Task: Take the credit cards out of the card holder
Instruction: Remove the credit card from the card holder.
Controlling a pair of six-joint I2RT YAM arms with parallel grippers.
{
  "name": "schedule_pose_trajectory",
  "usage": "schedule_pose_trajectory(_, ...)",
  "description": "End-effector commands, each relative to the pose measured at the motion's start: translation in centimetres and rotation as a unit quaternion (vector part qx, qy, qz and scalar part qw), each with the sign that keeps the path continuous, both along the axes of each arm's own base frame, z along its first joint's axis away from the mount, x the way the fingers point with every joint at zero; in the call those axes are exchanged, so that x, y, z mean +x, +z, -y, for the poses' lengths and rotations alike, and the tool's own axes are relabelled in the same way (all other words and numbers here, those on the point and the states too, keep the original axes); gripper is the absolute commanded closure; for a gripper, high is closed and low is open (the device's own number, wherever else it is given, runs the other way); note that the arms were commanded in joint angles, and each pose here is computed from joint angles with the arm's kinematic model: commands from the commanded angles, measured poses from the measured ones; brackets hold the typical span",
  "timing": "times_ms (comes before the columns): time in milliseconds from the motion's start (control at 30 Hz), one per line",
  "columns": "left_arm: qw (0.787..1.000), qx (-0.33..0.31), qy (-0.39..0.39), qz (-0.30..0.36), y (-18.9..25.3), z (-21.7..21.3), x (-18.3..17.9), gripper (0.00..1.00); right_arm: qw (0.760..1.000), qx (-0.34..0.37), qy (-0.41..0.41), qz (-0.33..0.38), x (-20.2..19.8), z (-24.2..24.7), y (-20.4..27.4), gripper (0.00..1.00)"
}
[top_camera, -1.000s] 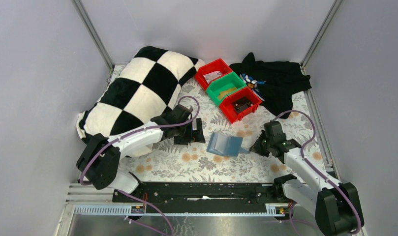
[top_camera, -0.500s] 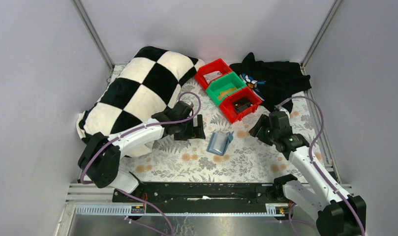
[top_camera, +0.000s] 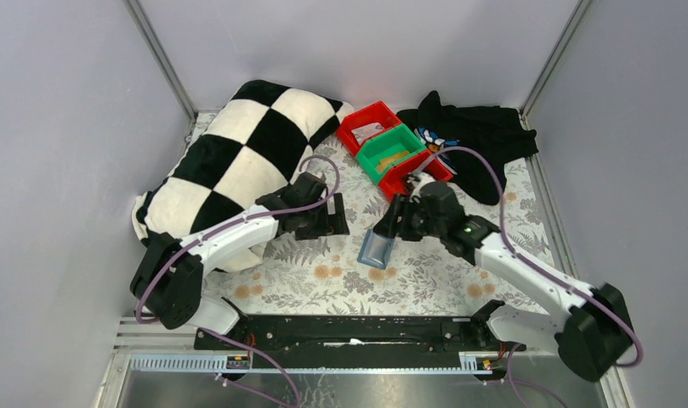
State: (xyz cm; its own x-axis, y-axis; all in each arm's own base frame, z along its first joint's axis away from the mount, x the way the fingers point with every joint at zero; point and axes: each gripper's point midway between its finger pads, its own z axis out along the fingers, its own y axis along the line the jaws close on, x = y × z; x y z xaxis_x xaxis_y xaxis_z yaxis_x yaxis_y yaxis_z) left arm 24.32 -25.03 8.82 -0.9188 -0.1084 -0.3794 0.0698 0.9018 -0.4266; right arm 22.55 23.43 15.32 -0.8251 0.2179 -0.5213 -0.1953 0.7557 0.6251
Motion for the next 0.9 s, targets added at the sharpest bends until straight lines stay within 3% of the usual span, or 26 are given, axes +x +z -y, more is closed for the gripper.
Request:
schedule_pose_trajectory(0,0.999,-0.011,0.045,0.029,1.4,-1.9,1.2,0.01,0.997,0.025,0.068,0.007,-0.1,-4.3,0.6,0.39)
schedule_pose_trajectory(133,0.999,-0.016,0.038,0.02,1.1,-1.7,0.8,0.01,0.998,-0.029,0.054,-0.028,0.4,-3.7,-3.2,0.41)
schedule_pose_trajectory(367,0.998,-0.057,-0.012,0.016,1.9,0.2,0.3,0.01,0.987,-0.149,-0.01,-0.067,-0.9,1.9,-8.7,0.45)
schedule_pose_trajectory(667,0.996,-0.062,-0.062,-0.001,1.1,2.4,-0.4,0.02,0.974,-0.174,-0.066,-0.129,-3.1,6.2,-13.5,0.49)
schedule_pose_trajectory(867,0.994,-0.085,-0.07,0.0,1.1,3.8,-0.7,0.06,0.979,-0.148,-0.072,-0.121,-2.8,5.7,-12.9,0.47)
